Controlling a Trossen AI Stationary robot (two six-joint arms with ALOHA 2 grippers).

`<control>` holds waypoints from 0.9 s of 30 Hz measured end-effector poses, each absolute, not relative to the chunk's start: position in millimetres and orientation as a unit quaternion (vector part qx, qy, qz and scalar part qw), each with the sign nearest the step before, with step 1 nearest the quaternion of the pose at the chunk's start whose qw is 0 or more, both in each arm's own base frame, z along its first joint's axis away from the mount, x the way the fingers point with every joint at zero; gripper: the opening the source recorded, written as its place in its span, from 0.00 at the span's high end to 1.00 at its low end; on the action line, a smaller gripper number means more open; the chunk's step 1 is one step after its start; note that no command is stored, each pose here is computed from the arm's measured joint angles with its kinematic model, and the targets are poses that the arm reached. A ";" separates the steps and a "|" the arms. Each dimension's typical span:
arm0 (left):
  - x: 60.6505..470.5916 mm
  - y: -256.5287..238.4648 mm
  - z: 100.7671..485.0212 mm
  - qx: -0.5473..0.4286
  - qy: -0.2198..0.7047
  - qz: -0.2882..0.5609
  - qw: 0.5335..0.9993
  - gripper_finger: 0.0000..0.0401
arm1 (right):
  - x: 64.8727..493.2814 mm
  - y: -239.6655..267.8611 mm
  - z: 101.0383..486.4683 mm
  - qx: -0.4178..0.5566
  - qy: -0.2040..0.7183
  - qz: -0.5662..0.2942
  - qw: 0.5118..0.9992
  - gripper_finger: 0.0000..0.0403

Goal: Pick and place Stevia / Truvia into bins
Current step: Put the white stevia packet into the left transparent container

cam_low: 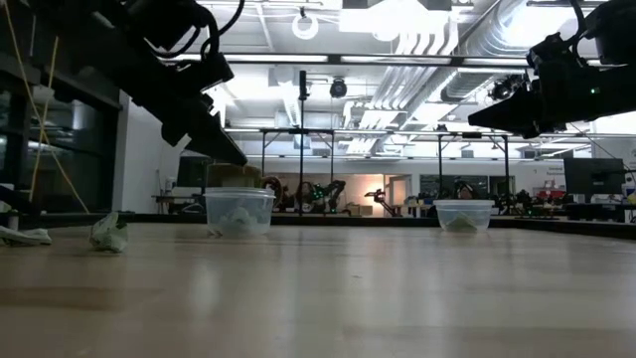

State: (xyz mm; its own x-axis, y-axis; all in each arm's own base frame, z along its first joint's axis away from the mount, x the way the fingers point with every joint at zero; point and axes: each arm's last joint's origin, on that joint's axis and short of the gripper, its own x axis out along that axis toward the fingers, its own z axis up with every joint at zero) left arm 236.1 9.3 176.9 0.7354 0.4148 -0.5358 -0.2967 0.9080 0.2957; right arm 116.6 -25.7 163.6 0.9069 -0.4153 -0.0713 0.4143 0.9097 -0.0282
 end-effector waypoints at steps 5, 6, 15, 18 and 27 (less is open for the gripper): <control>236.2 9.1 177.8 0.094 0.308 0.190 0.927 0.49 | 116.6 -25.7 163.5 -0.006 0.038 -0.212 0.976 0.90; 236.5 8.7 179.6 0.089 0.311 0.185 0.928 0.47 | 116.6 -25.7 163.5 -0.006 0.038 -0.212 0.976 0.91; 236.6 -21.7 221.7 -0.076 0.422 0.064 0.901 0.38 | 116.5 -25.7 162.7 -0.007 0.043 -0.212 0.976 0.90; 224.9 -33.7 225.7 -0.147 0.487 0.101 0.855 0.40 | 116.4 -25.7 161.9 -0.007 0.047 -0.212 0.976 0.90; 198.1 -62.9 203.6 -0.294 0.566 0.197 0.745 0.42 | 116.4 -25.6 161.6 -0.007 0.048 -0.212 0.976 0.91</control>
State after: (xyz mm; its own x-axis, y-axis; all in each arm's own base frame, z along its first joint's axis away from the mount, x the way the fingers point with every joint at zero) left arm 198.1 -62.9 203.6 0.2822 -0.0399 -0.9585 -0.6254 0.7500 -0.2154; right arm 116.4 -25.6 161.6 0.9054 -0.4147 -0.0913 0.4134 0.9099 -0.0339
